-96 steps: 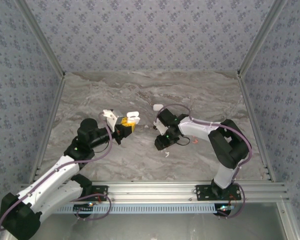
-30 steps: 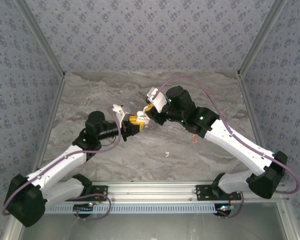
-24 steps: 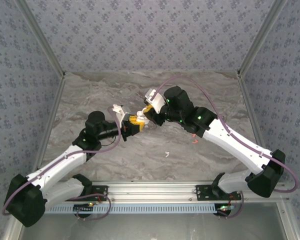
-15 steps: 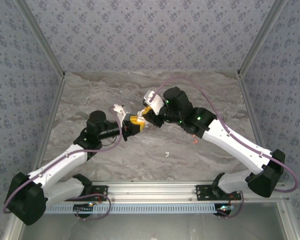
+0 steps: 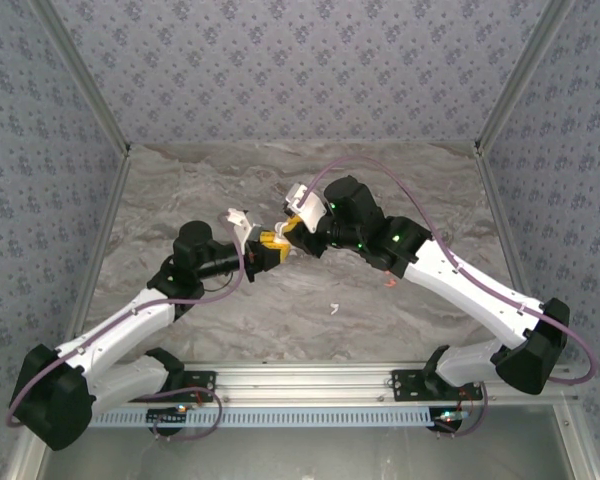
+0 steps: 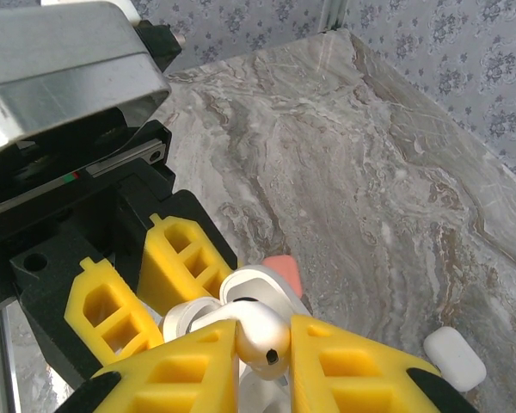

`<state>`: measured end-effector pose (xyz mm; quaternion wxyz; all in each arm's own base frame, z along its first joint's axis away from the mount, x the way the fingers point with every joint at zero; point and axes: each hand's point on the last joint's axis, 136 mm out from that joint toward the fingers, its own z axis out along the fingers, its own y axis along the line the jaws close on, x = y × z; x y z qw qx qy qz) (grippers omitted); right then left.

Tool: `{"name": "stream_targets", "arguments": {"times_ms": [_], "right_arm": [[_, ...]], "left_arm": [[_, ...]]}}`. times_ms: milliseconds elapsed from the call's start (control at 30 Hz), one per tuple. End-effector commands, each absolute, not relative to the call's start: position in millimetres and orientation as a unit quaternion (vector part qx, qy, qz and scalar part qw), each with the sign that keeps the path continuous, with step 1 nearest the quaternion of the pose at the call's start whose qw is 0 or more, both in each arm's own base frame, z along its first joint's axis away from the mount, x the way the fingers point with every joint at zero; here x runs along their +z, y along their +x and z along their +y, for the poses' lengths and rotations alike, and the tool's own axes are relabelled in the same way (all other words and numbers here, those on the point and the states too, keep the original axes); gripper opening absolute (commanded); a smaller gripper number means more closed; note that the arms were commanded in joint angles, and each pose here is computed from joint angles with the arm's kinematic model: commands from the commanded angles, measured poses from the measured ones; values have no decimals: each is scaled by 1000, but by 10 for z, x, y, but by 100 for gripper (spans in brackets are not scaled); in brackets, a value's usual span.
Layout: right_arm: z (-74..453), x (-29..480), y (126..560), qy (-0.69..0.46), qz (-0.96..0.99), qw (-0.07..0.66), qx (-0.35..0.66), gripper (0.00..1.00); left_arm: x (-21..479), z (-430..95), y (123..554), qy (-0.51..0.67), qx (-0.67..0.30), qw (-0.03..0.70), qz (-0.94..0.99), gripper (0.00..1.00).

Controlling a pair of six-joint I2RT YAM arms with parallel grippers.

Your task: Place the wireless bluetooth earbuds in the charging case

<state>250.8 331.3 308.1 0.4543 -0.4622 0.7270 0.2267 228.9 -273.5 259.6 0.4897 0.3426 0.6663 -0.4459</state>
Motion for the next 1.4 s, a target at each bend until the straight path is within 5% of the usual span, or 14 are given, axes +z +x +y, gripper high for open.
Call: {"name": "stream_targets", "arguments": {"times_ms": [0,600,1067,1200,1367], "right_arm": [[3296,3015,2463,-466,731,445,225,22],[3423,2914,2337,-480,729,406,271,23],[2925,3451,2516,-357,754,440,332,54],[2459,3154,2637,-271,817,426,278,55],[2040,2300,2526,-185,904,326,206,53]], "left_arm": [[2822,-2778,2271,352,-452,510,641,0],[2832,-2793,2255,354,-454,511,638,0],[2836,-2765,2312,340,-444,521,644,0],[2779,-2706,2394,324,-422,529,661,0],[2723,-2630,2424,313,-400,535,675,0]]}}
